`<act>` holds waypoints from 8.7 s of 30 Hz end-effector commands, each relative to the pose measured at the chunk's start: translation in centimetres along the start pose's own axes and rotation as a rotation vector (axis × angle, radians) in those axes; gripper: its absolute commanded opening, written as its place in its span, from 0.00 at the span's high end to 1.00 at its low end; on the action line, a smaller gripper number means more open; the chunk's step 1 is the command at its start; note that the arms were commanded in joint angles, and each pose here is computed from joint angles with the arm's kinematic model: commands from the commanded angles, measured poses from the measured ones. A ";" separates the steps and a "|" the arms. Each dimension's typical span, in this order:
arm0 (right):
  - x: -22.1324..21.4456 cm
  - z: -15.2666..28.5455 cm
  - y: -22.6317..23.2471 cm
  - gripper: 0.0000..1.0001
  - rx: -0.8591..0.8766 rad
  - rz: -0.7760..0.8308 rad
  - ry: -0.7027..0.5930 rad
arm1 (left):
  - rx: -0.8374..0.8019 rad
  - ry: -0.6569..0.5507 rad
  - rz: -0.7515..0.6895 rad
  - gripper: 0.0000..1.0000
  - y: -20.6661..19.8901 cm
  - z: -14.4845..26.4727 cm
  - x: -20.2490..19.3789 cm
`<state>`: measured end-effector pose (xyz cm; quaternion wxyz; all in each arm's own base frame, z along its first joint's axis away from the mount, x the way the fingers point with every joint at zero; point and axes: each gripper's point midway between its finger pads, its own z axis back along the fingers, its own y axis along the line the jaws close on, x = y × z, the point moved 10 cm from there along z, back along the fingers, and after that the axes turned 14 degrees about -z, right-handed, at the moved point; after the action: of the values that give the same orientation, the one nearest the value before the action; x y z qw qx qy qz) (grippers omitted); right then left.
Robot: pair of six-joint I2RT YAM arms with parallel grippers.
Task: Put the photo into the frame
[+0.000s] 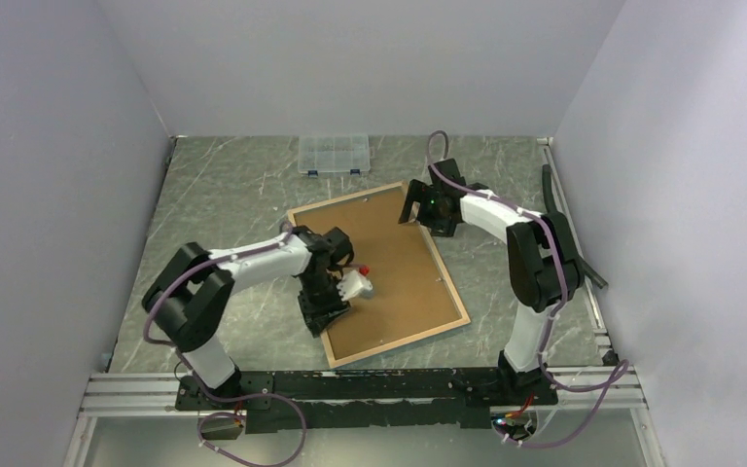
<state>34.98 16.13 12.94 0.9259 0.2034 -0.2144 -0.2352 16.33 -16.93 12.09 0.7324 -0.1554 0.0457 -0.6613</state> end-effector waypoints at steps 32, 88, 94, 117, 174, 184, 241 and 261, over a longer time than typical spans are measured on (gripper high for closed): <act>-9.2 -2.6 15.4 0.15 0.660 0.430 0.286 | 0.005 -0.773 0.903 0.67 19.9 7.3 -11.2; -14.9 -7.8 16.1 0.28 0.725 0.340 0.509 | -0.048 -0.718 0.932 0.84 22.2 4.0 -10.2; -15.1 -7.9 15.7 0.29 0.722 0.328 0.525 | -0.048 -0.718 0.932 0.86 22.2 3.9 -10.3; -15.9 -8.4 16.2 0.31 0.762 0.387 0.625 | -0.036 -0.713 0.920 0.90 22.0 3.8 -10.3; -20.4 -9.1 15.3 0.40 0.709 0.611 0.978 | -0.030 -0.722 0.901 0.92 22.3 4.2 -10.2; -9.8 -3.1 19.9 0.07 0.781 0.496 0.477 | 0.036 -0.739 0.855 0.70 19.6 9.2 -11.5; -5.1 9.0 -9.0 0.00 0.054 -0.249 0.060 | 0.018 -0.419 0.390 0.77 14.0 5.4 -9.8; 0.5 5.4 -6.6 0.00 -0.028 -0.194 -0.014 | -0.069 -0.442 0.161 0.56 7.7 8.7 -7.5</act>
<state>28.91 8.28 12.74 0.9075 0.1697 -0.1686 -0.3452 23.51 -8.28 14.07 0.7566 -0.2944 0.0097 -0.5838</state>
